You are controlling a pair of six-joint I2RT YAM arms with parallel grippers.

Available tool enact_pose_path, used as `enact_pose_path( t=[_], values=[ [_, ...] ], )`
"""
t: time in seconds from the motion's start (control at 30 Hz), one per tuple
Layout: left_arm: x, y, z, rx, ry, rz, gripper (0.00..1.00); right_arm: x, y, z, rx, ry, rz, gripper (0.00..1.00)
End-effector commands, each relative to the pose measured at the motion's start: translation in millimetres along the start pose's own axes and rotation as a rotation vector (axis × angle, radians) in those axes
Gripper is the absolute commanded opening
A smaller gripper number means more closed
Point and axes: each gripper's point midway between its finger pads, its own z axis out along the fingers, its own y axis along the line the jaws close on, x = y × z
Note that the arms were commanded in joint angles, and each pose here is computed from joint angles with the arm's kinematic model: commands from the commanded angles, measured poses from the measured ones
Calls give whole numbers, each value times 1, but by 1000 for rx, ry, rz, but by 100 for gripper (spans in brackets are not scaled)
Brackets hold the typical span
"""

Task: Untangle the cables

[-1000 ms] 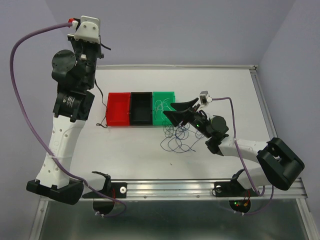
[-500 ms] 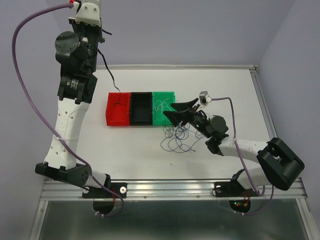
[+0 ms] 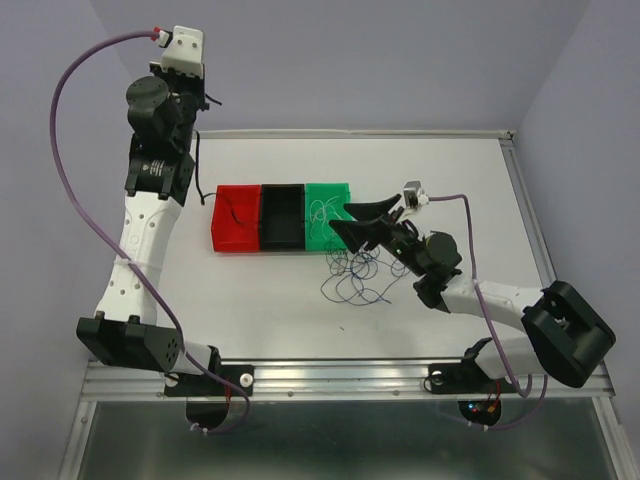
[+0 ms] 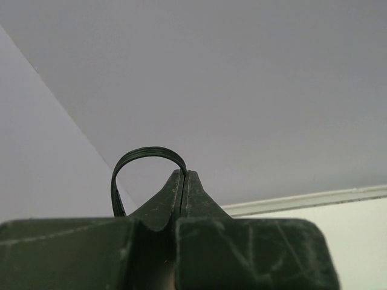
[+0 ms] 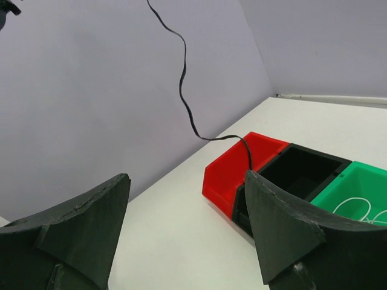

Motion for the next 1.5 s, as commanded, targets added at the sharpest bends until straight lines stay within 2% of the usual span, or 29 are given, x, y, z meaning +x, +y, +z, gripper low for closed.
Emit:
enact_pose_path(
  t=[0.0,0.4,0.53,0.7,0.9,1.23,1.47],
  values=[
    [-34,-3,-20,53,-130,-41,0,-23,10,4,-22,-70,-31,82],
    [-42,-25,-34,187,-139,-93,0,-18,6,11,-17,-58,-20,81],
    [-39,-42,-37,277,-127,-119,0,-18,5,10,-12,-61,-20,81],
    [-23,-44,-29,265,-87,-124,0,-20,5,9,-11,-65,-21,81],
    [7,-65,-26,348,-16,-146,0,-19,5,8,-7,-66,-20,81],
    [-3,-96,-33,518,0,-253,0,-18,4,10,-6,-63,-17,81],
    [16,-124,-33,547,43,-270,0,-19,5,10,-7,-66,-18,81]
  ],
)
